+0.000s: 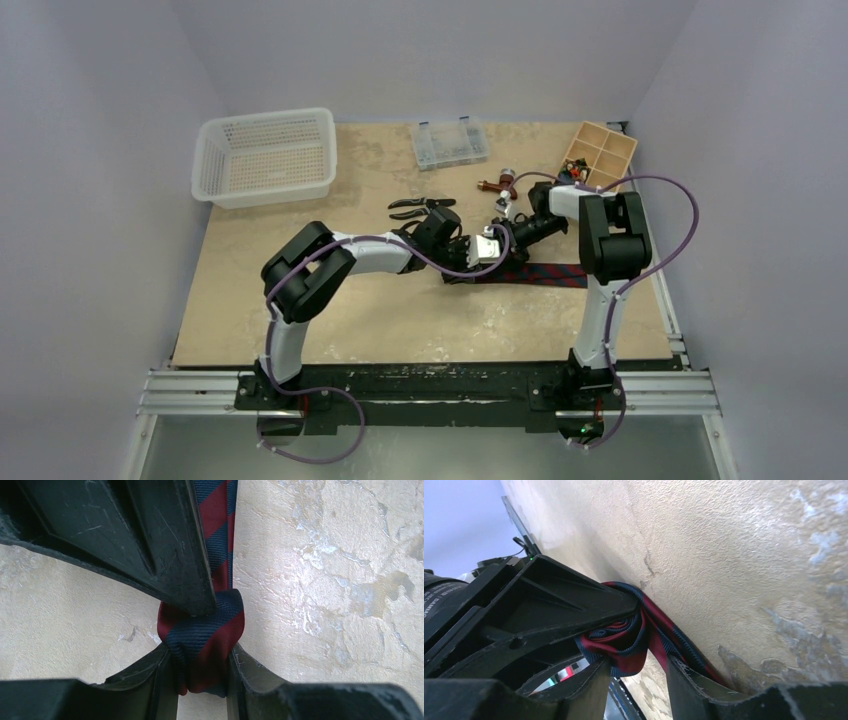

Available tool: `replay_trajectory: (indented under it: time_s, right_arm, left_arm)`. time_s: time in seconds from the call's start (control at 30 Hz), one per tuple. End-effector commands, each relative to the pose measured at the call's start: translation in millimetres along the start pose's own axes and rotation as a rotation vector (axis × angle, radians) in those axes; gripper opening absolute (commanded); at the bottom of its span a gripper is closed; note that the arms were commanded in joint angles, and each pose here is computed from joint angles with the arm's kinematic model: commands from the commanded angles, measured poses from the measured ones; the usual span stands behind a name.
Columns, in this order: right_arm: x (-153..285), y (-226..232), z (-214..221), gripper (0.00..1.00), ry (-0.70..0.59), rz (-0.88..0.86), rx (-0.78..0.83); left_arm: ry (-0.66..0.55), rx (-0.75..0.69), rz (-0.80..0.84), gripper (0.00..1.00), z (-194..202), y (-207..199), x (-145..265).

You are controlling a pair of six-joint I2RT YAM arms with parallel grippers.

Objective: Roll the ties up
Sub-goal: Roll the tie at the center of the board.

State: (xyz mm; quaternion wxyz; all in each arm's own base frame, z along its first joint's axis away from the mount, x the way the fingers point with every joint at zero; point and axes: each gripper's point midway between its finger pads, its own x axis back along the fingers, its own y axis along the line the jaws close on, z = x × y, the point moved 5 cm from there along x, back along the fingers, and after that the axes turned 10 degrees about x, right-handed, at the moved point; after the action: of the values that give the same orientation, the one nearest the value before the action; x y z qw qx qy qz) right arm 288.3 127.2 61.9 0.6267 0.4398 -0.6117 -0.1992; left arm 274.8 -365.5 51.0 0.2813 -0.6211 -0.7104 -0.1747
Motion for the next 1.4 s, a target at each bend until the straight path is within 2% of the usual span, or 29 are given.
replay_trajectory:
  time_s: [0.0,0.13,0.37,0.6,0.63,0.67,0.73,0.87,1.03,1.23,1.27,1.37]
  right_arm:
    - [-0.6,9.6,-3.3,0.47,-0.037,-0.064,0.008]
    - [-4.5,11.6,-1.9,0.42,-0.04,-0.106,-0.014]
    - [5.4,27.7,3.2,0.58,-0.047,-0.151,0.03]
    - [6.8,33.6,2.2,0.6,-0.065,-0.192,0.032]
    - [9.6,35.3,1.8,0.61,-0.07,-0.2,0.037]
    - [12.3,36.9,1.6,0.78,-0.077,-0.202,0.047]
    - [14.8,37.0,0.8,0.81,-0.087,-0.177,0.059]
    - [8.8,25.1,-3.7,0.64,-0.083,-0.1,0.045]
    - [0.0,16.4,1.8,0.6,-0.051,-0.067,0.036]
    - [-5.2,8.4,3.1,0.39,-0.049,-0.048,0.03]
    - [-5.9,6.6,1.9,0.39,-0.052,-0.044,0.029]
    - [-7.2,3.6,-2.5,0.49,-0.067,-0.033,0.036]
  left_arm:
    - [0.153,0.07,0.037,0.28,42.1,-11.2,-1.7]
    - [0.154,0.082,0.036,0.28,43.5,-11.5,-2.5]
    - [0.162,0.076,0.037,0.28,46.9,-11.5,-3.4]
    - [0.176,0.067,0.042,0.28,51.2,-12.0,-3.9]
    - [0.176,0.065,0.041,0.28,50.6,-11.6,-3.1]
    - [0.176,0.063,0.041,0.28,50.1,-11.6,-2.7]
    - [0.177,0.061,0.041,0.28,50.4,-12.0,-2.4]
    - [0.178,0.065,0.043,0.29,50.7,-11.5,-3.5]
    - [0.177,0.065,0.042,0.29,49.9,-11.1,-3.9]
    - [0.185,0.074,0.046,0.29,52.8,-12.5,-3.8]
    - [0.184,0.075,0.047,0.29,52.8,-12.8,-3.5]
    - [0.185,0.077,0.052,0.3,53.9,-13.7,-3.7]
